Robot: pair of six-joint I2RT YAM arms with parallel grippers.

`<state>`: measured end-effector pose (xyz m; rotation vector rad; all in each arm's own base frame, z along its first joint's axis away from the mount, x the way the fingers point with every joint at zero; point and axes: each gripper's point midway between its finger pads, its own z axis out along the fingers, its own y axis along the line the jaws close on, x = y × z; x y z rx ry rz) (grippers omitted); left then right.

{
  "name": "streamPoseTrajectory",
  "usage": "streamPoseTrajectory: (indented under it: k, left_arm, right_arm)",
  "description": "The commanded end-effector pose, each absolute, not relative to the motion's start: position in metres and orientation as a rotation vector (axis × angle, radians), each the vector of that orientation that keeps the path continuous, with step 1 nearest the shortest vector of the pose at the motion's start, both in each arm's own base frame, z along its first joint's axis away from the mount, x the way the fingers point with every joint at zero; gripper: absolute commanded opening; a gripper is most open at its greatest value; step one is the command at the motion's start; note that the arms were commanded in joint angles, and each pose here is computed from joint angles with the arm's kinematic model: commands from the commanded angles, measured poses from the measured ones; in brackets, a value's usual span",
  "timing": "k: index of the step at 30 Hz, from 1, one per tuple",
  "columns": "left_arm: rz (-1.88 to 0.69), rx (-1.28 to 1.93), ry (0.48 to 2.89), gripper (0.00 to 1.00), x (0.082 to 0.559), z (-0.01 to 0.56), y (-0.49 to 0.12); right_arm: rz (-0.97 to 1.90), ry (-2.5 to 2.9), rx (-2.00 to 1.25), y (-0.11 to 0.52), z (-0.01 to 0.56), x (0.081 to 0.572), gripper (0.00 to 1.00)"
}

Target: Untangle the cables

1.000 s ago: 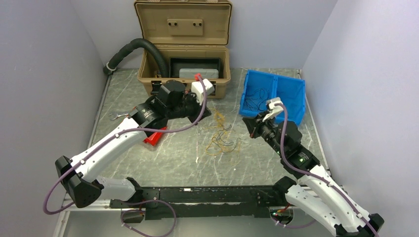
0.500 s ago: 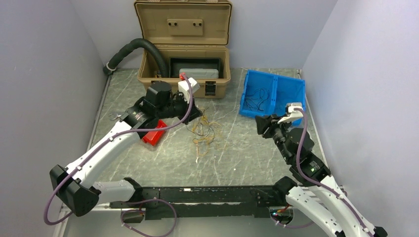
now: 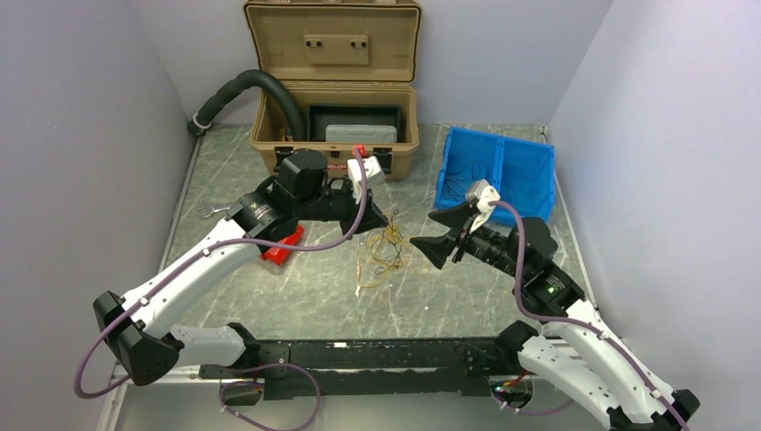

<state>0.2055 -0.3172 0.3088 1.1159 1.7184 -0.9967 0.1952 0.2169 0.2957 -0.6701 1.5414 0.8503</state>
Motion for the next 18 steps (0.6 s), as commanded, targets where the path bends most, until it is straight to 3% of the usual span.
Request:
streamPoseTrajectory:
  k: [1, 8, 18]
  left_arm:
    - [-1.058, 1.208, 1.574, 0.0, 0.189, 0.339, -0.324]
    - [-1.13, 1.315, 1.512, 0.0, 0.167, 0.343, -0.33]
    - [-1.165, 1.395, 1.423, 0.0, 0.146, 0.353, -0.323]
  right_arm:
    - [0.907, 1.312, -0.817, 0.23, 0.332, 0.176, 0.74]
    - [0.953, 1.257, -0.908, 0.24, 0.339, 0.166, 0.72]
    - [0.915, 1.266, -0.892, 0.236, 0.343, 0.172, 0.78]
